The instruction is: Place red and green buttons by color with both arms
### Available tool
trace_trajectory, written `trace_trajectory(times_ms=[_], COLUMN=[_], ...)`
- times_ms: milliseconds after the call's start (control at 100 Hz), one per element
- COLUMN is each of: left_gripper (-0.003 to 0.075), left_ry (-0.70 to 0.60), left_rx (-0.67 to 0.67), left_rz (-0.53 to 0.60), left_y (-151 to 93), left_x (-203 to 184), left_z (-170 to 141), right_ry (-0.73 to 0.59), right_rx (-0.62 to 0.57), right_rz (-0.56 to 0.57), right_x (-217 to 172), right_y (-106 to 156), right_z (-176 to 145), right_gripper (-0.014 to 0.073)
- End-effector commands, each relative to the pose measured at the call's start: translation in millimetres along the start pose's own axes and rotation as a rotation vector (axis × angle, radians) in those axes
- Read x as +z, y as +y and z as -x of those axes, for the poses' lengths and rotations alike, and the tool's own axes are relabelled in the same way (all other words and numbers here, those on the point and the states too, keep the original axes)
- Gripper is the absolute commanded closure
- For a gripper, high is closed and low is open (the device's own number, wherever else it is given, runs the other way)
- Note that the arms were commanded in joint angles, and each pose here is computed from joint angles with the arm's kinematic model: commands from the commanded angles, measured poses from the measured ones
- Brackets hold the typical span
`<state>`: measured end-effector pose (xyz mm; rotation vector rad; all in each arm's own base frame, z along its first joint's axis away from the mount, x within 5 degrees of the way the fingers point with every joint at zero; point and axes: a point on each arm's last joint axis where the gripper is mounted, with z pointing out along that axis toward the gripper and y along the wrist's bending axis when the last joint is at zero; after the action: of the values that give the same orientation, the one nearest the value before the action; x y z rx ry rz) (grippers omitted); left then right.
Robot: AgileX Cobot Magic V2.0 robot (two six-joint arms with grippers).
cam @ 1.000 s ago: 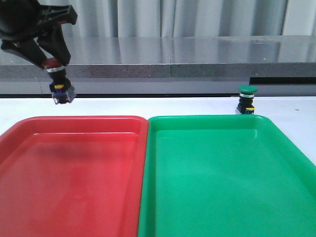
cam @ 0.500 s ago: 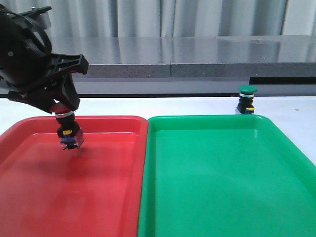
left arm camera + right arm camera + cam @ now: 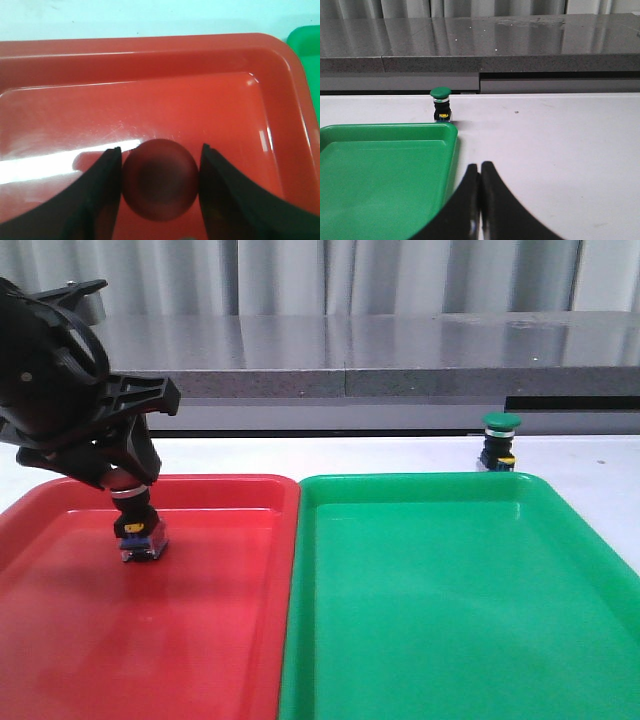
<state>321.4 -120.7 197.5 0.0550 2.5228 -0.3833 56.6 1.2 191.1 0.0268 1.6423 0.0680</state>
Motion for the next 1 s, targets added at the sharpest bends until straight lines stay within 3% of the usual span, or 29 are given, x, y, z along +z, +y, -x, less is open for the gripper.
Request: trace_trajectory(times_ms=[0, 120, 280, 350, 690, 990], left_gripper=[0.0528, 0.0453, 0.0169, 0.0096, 0.0081, 0.0081], left_ry=[-0.084, -0.080, -0.083, -0.091, -0.246, -0.521], left_rx=[-0.006, -0.004, -0.004, -0.003, 0.027, 0.035], left_rz=[-0.026, -0.026, -0.027, -0.029, -0.062, -0.011], left_y=[-8, -8, -8, -9, -14, 11], left_x=[-11, -11, -12, -14, -63, -146], left_z=[13, 13, 13, 15, 33, 45], right_ry=[-0.116, -0.116, -0.116, -0.116, -0.116, -0.116], right_rx=[-0.012, -0.012, -0.012, -0.012, -0.012, -0.012], right_rz=[0.006, 0.006, 0.006, 0.006, 0.006, 0.006], right_x=[-3, -3, -3, -3, -3, -3], right_y=[1, 1, 1, 1, 1, 1], right_z=[14, 14, 14, 14, 14, 14], right_gripper=[0.0655, 0.0655, 0.0655, 0.0655, 0.0655, 0.0655])
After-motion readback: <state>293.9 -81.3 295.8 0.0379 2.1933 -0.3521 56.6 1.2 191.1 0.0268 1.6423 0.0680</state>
